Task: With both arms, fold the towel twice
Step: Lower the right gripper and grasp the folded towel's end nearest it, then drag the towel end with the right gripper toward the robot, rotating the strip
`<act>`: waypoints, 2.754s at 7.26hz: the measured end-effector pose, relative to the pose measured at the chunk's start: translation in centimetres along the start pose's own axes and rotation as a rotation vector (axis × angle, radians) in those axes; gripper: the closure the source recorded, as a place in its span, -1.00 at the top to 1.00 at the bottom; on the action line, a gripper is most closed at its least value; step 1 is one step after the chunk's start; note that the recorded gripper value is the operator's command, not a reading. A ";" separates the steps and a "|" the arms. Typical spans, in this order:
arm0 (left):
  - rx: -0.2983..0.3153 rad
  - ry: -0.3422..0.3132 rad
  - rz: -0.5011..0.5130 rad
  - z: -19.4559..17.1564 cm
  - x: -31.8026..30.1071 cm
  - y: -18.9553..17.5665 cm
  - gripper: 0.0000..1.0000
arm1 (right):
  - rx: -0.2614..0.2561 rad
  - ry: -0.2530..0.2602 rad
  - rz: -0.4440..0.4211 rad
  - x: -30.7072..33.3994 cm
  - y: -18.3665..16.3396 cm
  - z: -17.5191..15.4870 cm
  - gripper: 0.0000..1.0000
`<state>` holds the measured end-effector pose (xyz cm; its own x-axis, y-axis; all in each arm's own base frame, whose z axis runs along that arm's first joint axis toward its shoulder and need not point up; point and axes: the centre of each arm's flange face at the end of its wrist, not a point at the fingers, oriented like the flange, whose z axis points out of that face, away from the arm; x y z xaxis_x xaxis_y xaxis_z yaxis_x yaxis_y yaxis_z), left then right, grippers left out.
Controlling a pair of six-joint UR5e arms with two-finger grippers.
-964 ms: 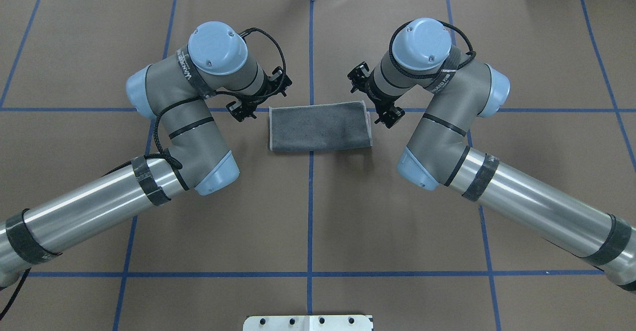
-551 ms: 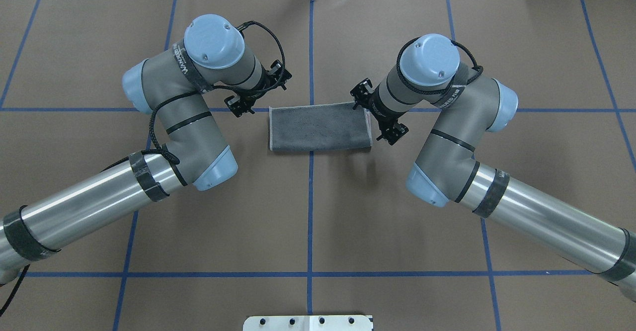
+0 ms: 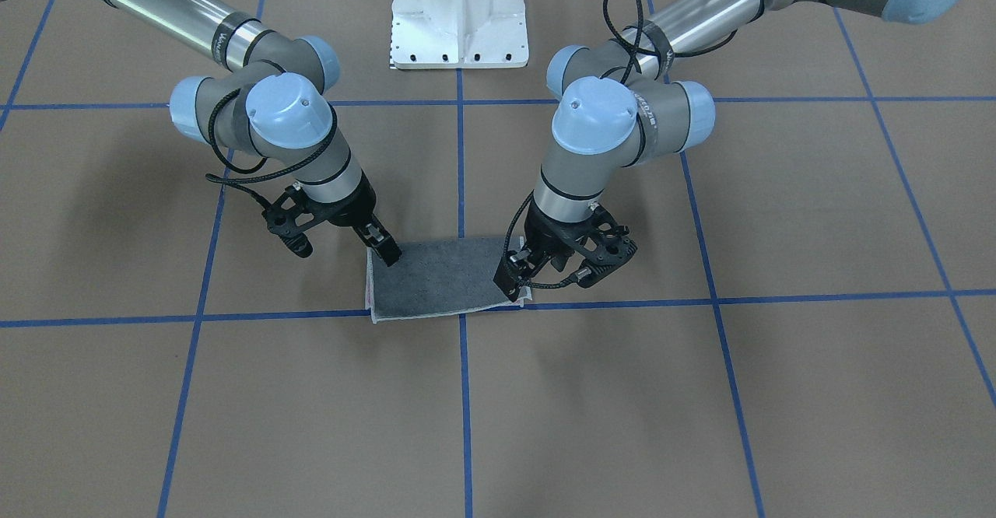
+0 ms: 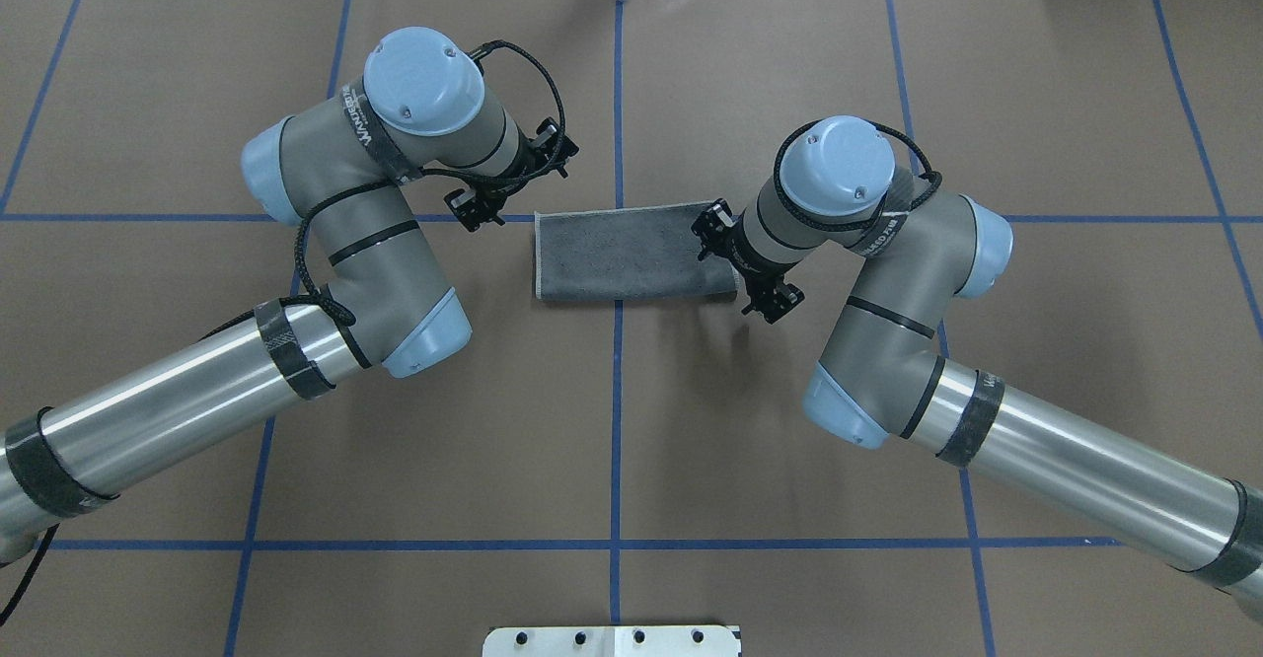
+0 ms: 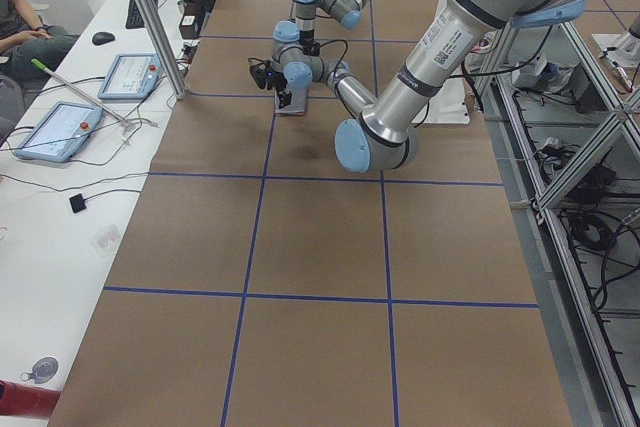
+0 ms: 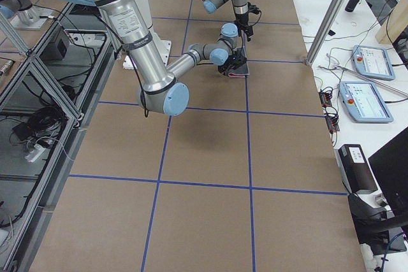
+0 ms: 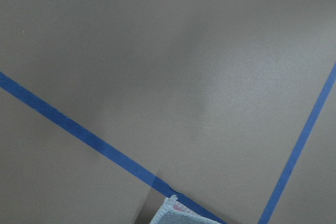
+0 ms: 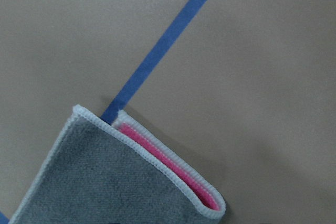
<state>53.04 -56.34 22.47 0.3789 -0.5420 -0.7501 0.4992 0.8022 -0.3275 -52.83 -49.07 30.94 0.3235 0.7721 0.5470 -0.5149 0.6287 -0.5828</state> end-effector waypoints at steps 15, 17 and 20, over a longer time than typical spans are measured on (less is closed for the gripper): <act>0.000 0.002 0.001 -0.1 -0.1 0.0 0.98 | 0.018 -0.026 0.088 0.0 -1.0 -1.0 -1.00; -0.024 0.021 0.005 -1.5 0.3 0.4 0.98 | -0.007 -0.042 0.087 1.8 -0.5 -3.1 -1.00; -0.064 0.040 0.006 -3.3 0.5 0.9 0.98 | -0.122 -0.003 0.118 4.6 3.3 -4.6 -1.00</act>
<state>51.17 -55.05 19.91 0.3500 -0.5280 -0.7738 0.4455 0.8205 -0.3583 -49.35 -43.04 28.77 0.2637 0.8412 0.4720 -0.4490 0.5401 -0.7118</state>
